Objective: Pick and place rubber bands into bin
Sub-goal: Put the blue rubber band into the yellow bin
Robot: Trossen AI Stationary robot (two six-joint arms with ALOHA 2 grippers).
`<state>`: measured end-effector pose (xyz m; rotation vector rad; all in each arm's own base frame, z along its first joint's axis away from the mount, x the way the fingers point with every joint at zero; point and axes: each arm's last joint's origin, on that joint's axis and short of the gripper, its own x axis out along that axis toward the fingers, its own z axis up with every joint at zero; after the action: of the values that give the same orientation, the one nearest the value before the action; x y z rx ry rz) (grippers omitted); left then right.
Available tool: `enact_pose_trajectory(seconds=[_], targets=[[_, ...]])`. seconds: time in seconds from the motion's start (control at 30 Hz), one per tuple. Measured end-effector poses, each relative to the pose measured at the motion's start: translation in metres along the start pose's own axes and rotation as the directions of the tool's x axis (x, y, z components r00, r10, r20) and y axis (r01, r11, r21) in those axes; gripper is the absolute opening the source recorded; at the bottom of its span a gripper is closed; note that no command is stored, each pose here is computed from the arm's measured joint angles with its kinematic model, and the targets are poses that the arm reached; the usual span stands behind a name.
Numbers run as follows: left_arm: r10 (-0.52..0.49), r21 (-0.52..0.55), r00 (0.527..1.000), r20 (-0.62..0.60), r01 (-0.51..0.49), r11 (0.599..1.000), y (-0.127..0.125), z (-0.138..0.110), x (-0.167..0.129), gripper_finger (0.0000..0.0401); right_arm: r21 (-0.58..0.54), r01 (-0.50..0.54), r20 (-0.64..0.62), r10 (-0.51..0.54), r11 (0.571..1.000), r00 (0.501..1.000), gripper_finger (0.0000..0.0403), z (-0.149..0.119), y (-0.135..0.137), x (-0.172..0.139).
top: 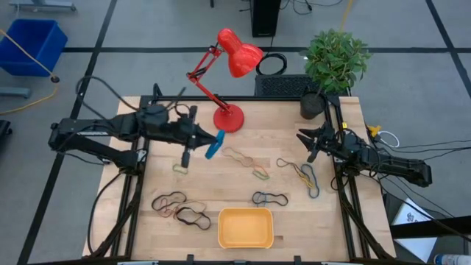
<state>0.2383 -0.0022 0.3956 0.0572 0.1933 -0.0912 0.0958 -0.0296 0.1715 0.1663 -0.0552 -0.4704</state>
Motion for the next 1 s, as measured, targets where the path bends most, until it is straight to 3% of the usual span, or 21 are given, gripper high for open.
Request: enact_pose_trajectory(seconds=[0.33, 0.43, 0.63, 1.0], targets=[[-0.010, -0.037, 0.999, -0.033, 0.009, 0.999, -0.001, -0.003, 0.002, 0.0010, 0.004, -0.008, 0.009, 0.008, 1.000, 1.000, 0.0116, 0.001, 0.000, 0.000], [-0.067, -0.044, 0.997, -0.044, 0.065, 0.997, -0.008, -0.006, 0.010, 0.0005, 0.004, -0.006, 0.010, 0.006, 1.000, 1.000, 0.0116, 0.001, 0.000, 0.000], [-0.191, -0.080, 0.981, -0.008, 0.190, 0.978, -0.037, -0.010, 0.041, 0.0005, 0.004, -0.006, 0.010, 0.006, 1.000, 1.000, 0.0116, 0.001, 0.000, 0.000], [-0.281, -0.188, 0.956, 0.082, 0.292, 0.938, -0.095, -0.035, 0.109, 0.0009, 0.004, -0.009, 0.009, 0.009, 1.000, 1.000, 0.0116, 0.001, 0.000, 0.000]])
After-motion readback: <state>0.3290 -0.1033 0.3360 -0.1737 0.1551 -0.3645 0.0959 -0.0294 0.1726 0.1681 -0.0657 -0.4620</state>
